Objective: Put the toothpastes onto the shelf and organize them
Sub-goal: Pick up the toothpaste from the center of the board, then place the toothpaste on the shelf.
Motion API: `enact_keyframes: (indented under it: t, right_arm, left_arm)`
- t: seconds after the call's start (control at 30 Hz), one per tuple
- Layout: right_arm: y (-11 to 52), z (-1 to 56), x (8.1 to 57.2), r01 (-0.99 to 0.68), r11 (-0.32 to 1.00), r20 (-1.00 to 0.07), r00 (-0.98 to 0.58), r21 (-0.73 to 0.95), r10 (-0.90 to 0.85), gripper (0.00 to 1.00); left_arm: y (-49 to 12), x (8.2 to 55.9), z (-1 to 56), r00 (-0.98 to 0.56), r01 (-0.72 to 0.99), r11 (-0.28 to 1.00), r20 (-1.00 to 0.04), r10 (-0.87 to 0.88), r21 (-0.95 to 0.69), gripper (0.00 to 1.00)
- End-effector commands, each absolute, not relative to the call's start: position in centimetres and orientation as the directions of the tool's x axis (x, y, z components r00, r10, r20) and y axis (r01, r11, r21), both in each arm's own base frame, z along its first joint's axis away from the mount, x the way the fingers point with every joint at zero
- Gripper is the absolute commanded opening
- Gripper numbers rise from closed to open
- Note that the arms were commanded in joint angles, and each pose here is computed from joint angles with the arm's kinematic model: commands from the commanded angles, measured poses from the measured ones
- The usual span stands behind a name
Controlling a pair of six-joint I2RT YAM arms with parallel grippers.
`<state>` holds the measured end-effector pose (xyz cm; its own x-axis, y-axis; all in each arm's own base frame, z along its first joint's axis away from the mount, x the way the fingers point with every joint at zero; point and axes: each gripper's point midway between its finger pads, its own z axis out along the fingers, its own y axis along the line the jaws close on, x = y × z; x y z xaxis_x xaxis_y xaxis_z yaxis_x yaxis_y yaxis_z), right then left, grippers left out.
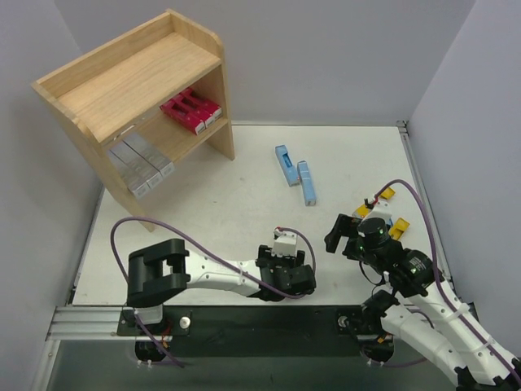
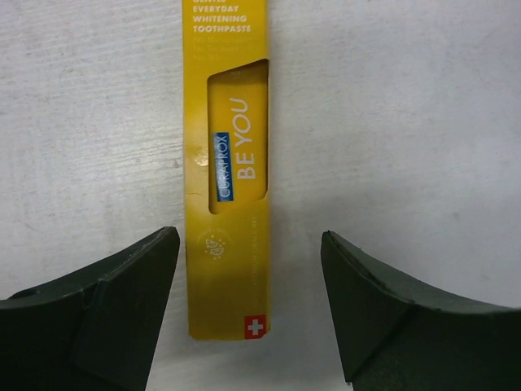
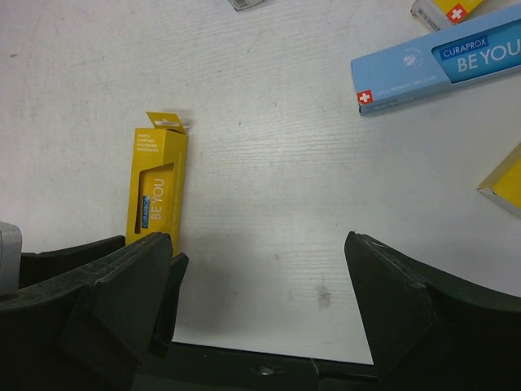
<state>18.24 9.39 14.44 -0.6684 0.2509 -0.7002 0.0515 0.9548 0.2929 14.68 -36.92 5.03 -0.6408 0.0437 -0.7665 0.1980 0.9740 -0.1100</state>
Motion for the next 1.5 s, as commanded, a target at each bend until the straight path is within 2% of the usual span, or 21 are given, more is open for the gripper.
enact_keyframes:
  t: [0.0,0.4,0.47,0.6,0.83,1.0,1.07,1.1,1.13,1.3,1.47]
  right_arm:
    - [8.2,13.9,18.1,0.063,0.97,-0.709,-0.672,0.234,0.214,0.92]
    - [7.6,13.9,18.6,0.063,0.982,-0.731,-0.659,0.18,0.176,0.92]
    - [7.4,13.9,18.7,0.062,0.983,-0.737,-0.655,0.171,0.17,0.92]
    - [7.1,14.6,19.0,0.062,0.985,-0.756,-0.633,0.162,0.165,0.92]
    - [6.4,16.4,19.2,0.063,0.985,-0.797,-0.581,0.159,0.166,0.92]
    - [5.4,17.6,19.3,0.064,0.989,-0.833,-0.533,0.134,0.147,0.92]
    - [5.1,17.9,19.3,0.058,0.992,-0.842,-0.524,0.116,0.129,0.92]
    - [4.9,18.0,19.2,0.06,0.992,-0.845,-0.52,0.111,0.126,0.92]
    - [4.8,18.1,19.1,0.057,0.993,-0.847,-0.518,0.105,0.119,0.92]
    - [4.3,18.6,18.9,0.054,0.994,-0.858,-0.502,0.093,0.108,0.92]
    - [3.9,18.7,18.6,0.058,0.995,-0.862,-0.497,0.085,0.102,0.92]
  left_arm:
    - [-34.9,15.1,4.9,-0.617,0.064,0.997,-0.787,0.012,-0.035,0.79]
    - [-34.9,14.7,3.3,-0.641,0.046,0.999,-0.767,0.013,-0.022,0.6]
    - [-35.3,14.7,3.8,-0.646,0.05,0.998,-0.763,0.007,-0.034,0.54]
    - [-35.5,15.1,6.2,-0.633,0.037,0.997,-0.773,-0.024,-0.061,0.49]
    - [-34.3,18.2,14.7,-0.559,0.01,0.998,-0.828,-0.046,-0.062,0.48]
    - [-33.3,22.6,23.7,-0.493,-0.013,0.996,-0.866,-0.084,-0.09,0.47]
    - [-32.3,24.2,26.3,-0.467,-0.006,0.999,-0.883,-0.044,-0.047,0.47]
    - [-32.4,25.0,29.2,-0.432,-0.003,0.996,-0.898,-0.081,-0.088,0.47]
    - [-32.0,25.6,30.5,-0.419,0.023,0.999,-0.907,-0.029,-0.042,0.47]
    - [-28.4,29.9,39.5,-0.311,-0.046,0.997,-0.947,-0.077,-0.066,0.47]
    - [-24.2,33.3,45.8,-0.197,-0.123,0.992,-0.978,-0.063,-0.039,0.47]
